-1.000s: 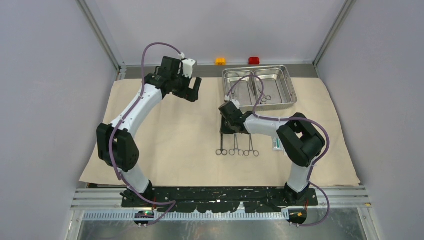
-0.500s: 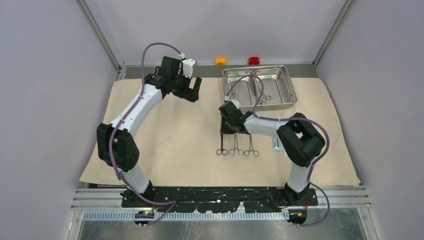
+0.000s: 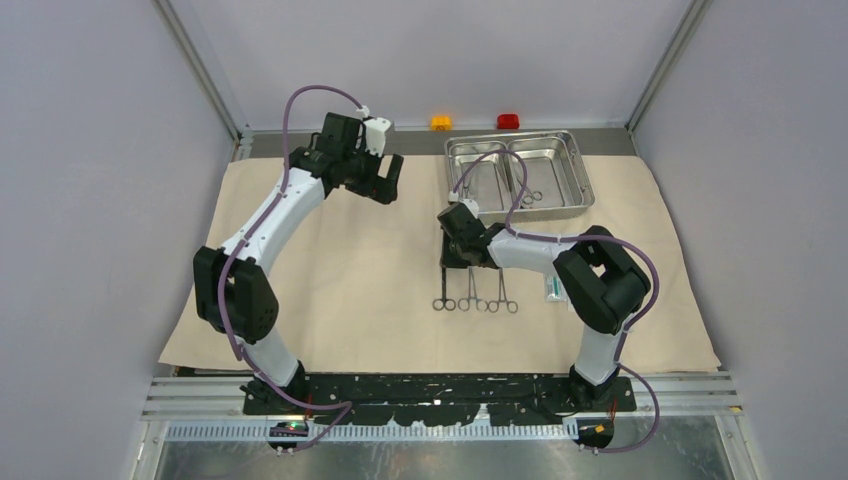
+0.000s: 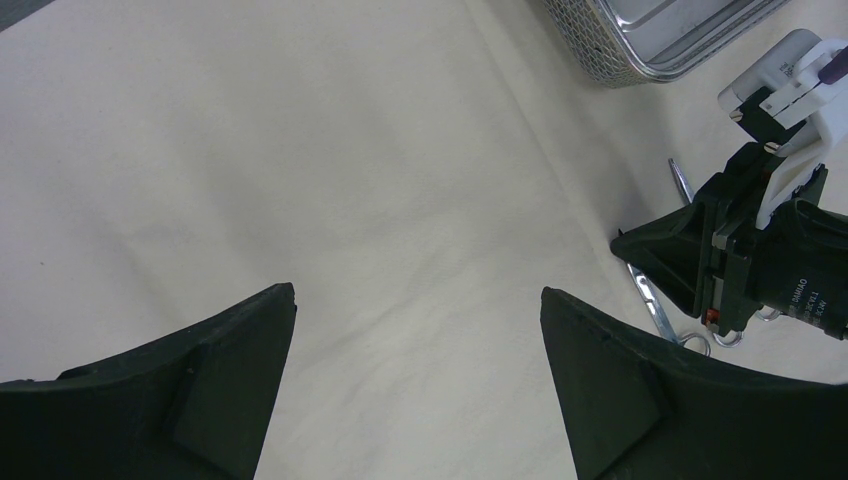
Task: Open and lay out the surgical kit
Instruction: Place the medical item in the surgical kit.
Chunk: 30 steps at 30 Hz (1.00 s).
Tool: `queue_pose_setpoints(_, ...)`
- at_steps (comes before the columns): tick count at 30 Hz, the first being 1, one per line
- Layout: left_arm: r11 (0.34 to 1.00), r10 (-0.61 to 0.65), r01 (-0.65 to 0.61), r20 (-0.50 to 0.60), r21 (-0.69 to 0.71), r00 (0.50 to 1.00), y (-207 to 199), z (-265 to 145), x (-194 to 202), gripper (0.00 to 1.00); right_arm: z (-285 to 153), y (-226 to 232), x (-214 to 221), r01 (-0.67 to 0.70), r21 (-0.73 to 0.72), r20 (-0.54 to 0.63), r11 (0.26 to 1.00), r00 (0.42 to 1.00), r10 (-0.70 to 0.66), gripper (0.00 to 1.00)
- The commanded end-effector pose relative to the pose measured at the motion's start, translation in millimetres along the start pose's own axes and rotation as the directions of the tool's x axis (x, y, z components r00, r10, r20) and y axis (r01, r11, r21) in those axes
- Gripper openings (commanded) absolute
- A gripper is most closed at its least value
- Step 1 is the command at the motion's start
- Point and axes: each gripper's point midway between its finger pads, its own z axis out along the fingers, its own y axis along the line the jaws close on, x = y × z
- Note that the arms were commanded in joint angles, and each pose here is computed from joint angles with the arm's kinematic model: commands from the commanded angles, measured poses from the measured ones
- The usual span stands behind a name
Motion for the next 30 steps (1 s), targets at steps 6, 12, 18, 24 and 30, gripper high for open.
queue_pose_setpoints(6, 1.0, 0.005, -0.006, 0.053, 0.02, 0.999, -5.5, -8.1, -15.6, 0.95, -12.4, 8.2, -15.9, -0.021, -0.012, 0.058, 1.0, 0.998, 0.021, 0.21)
queue_pose_setpoints(12, 1.0, 0.004, -0.005, 0.049, 0.02, 0.999, -5.4, -6.8, -14.7, 0.95, -15.5, 10.7, -19.2, -0.025, -0.016, 0.061, 1.0, 0.998, 0.026, 0.29)
queue_pose_setpoints(18, 1.0, 0.004, -0.005, 0.048, 0.02, 0.999, -5.6, -6.9, -14.6, 0.95, -23.1, 13.3, -31.1, -0.023, -0.014, 0.091, 1.0, 0.996, 0.025, 0.32)
queue_pose_setpoints(24, 1.0, 0.005, -0.006, 0.051, 0.023, 0.999, -5.9, -7.2, -15.8, 0.95, -35.5, 16.4, -54.8, -0.017, -0.018, 0.139, 1.0, 0.99, 0.02, 0.35)
queue_pose_setpoints(30, 1.0, 0.005, -0.006, 0.059, 0.02, 0.998, -5.7, -9.2, -19.4, 0.96, -52.0, 8.9, -85.5, -0.014, -0.017, 0.203, 1.0, 0.979, 0.017, 0.39)
